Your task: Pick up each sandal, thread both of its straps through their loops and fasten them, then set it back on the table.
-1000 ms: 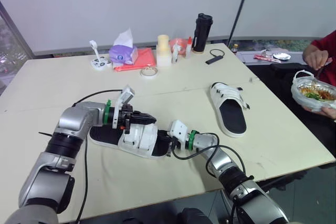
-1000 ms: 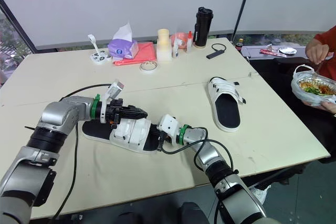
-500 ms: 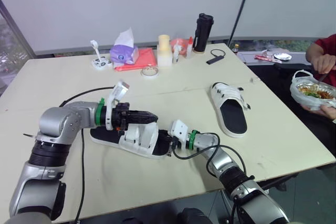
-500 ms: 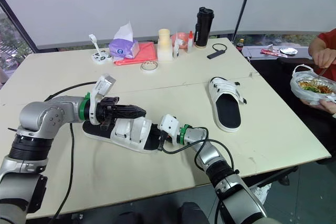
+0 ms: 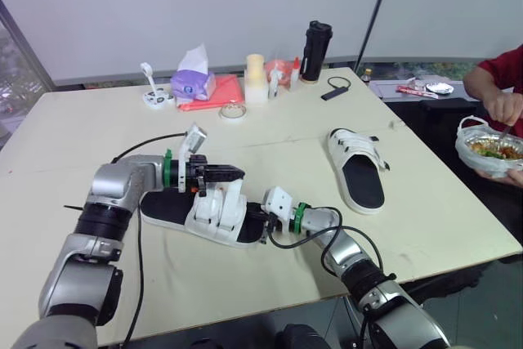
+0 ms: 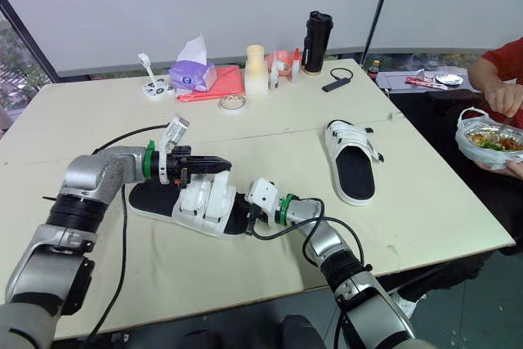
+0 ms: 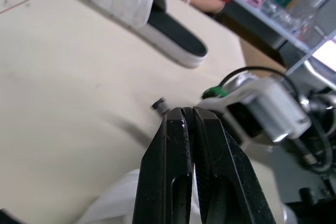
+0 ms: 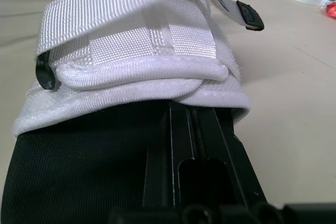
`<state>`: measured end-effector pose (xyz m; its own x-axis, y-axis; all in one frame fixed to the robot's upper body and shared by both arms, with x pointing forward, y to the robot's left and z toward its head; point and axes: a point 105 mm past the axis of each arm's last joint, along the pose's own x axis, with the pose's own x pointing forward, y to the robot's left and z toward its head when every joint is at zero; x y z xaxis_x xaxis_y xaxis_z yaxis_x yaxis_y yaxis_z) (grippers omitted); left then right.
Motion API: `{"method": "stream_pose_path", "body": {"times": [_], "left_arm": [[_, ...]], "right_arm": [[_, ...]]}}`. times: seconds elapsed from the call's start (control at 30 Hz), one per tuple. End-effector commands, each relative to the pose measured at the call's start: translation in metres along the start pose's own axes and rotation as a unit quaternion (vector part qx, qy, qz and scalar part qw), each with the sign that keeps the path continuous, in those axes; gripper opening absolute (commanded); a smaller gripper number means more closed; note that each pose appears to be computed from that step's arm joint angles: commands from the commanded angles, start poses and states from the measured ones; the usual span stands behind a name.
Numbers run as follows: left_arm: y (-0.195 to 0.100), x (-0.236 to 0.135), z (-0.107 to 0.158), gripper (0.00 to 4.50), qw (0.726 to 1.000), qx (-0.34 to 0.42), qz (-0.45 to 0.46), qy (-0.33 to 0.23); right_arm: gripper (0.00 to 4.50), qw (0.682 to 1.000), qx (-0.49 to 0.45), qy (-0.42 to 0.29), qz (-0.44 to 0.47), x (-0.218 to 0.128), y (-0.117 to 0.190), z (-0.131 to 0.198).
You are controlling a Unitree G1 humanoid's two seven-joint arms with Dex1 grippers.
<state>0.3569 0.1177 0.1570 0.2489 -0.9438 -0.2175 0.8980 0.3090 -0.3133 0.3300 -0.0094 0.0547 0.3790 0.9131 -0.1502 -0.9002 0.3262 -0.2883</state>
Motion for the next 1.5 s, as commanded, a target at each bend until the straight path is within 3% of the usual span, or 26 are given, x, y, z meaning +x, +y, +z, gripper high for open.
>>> {"method": "stream_pose_path", "body": {"times": [0.03, 0.23, 0.4, 0.63, 0.73, 0.9, 0.97, 1.17, 1.27, 1.33, 1.5], "left_arm": [[0.008, 0.001, 0.013, 0.02, 0.999, 0.049, 0.014, 0.002], [0.036, 0.005, -0.002, 0.02, 0.994, 0.073, 0.071, 0.037], [0.045, 0.012, -0.032, 0.02, 0.979, 0.134, 0.077, 0.133], [0.048, 0.015, -0.042, 0.02, 0.964, 0.186, 0.068, 0.180], [0.048, 0.014, -0.047, 0.94, 0.955, 0.207, 0.061, 0.205], [0.048, 0.012, -0.045, 3.43, 0.943, 0.245, 0.063, 0.217], [0.052, 0.009, -0.031, 4.42, 0.943, 0.258, 0.088, 0.191], [0.045, -0.001, 0.039, 4.42, 0.969, 0.212, 0.127, 0.020], [0.027, -0.026, 0.072, 4.42, 0.981, 0.143, 0.105, -0.076], [0.017, -0.042, 0.070, 4.42, 0.985, 0.106, 0.096, -0.093], [0.011, -0.085, 0.032, 4.42, 0.985, 0.039, 0.149, -0.075]], "right_arm": [[0.00, 0.983, 0.079, 0.161, 0.033, -0.026, 0.042, -0.086], [0.00, 0.983, 0.082, 0.160, 0.030, -0.026, 0.042, -0.086], [0.00, 0.984, 0.081, 0.158, 0.027, -0.025, 0.041, -0.086], [0.00, 0.984, 0.083, 0.157, 0.023, -0.024, 0.041, -0.086], [0.00, 0.984, 0.084, 0.157, 0.021, -0.024, 0.041, -0.086], [0.00, 0.984, 0.085, 0.156, 0.020, -0.024, 0.041, -0.085], [0.00, 0.984, 0.086, 0.156, 0.019, -0.024, 0.041, -0.085], [0.00, 0.984, 0.088, 0.157, 0.018, -0.026, 0.041, -0.086], [0.00, 0.984, 0.088, 0.156, 0.017, -0.026, 0.041, -0.086], [0.00, 0.985, 0.084, 0.148, 0.009, -0.028, 0.037, -0.083], [0.00, 0.992, 0.072, 0.098, -0.043, -0.032, 0.013, -0.056]]}}
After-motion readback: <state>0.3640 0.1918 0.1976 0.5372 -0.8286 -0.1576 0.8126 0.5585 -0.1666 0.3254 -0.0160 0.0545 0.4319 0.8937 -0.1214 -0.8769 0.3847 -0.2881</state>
